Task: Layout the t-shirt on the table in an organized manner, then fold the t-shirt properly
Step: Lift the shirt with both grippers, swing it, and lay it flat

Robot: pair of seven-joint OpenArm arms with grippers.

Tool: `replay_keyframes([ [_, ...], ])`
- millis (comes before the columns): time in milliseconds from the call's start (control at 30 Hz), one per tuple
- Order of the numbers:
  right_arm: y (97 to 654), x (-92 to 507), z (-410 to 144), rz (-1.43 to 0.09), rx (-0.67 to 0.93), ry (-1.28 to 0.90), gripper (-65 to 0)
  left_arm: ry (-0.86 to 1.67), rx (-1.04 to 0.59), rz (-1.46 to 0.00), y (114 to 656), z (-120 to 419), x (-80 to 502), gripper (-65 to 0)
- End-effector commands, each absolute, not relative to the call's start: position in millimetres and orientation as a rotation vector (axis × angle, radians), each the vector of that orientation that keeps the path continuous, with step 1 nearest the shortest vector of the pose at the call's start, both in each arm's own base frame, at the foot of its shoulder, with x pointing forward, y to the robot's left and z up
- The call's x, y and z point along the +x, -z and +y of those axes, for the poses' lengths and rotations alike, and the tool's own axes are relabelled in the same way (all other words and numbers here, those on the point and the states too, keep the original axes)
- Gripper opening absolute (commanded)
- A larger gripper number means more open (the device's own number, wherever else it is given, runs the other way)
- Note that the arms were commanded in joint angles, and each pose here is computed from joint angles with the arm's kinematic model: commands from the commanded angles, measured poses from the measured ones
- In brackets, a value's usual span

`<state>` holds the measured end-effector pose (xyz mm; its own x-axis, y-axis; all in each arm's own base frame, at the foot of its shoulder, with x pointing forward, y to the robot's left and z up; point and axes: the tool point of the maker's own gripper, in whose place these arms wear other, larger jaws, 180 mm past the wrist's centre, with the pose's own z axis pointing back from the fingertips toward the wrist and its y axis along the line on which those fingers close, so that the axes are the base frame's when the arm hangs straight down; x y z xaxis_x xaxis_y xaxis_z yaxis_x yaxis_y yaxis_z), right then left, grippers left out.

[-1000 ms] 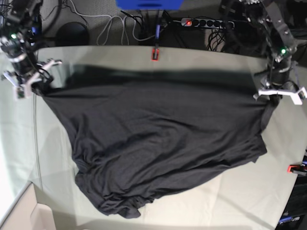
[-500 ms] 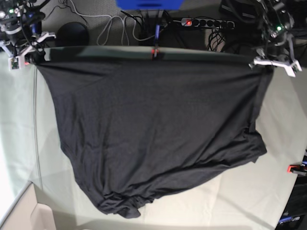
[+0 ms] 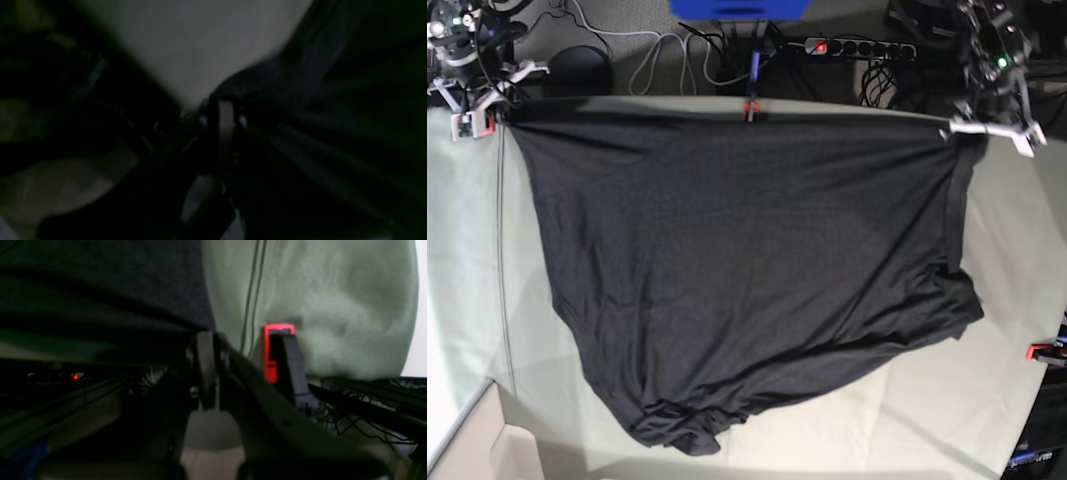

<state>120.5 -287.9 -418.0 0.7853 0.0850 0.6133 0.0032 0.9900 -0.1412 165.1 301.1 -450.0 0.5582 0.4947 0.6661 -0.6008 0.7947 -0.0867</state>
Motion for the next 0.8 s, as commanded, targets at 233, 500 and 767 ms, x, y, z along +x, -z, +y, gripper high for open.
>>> replay_keyframes([
  [233, 370, 198, -297, -0.887, -0.184, -0.064, -65.0, -0.613, 0.167, -0.959, 389, 319, 237, -65.0],
  [500, 282, 305, -319, -1.165, -0.258, -0.072, -65.0, -0.538, 0.073, -1.245, 296, 306, 357, -65.0],
  [767, 164, 385, -350, -1.311, -0.421, -0.1, -65.0, -0.294, -0.096, -1.495, 171, 225, 481, -65.0],
])
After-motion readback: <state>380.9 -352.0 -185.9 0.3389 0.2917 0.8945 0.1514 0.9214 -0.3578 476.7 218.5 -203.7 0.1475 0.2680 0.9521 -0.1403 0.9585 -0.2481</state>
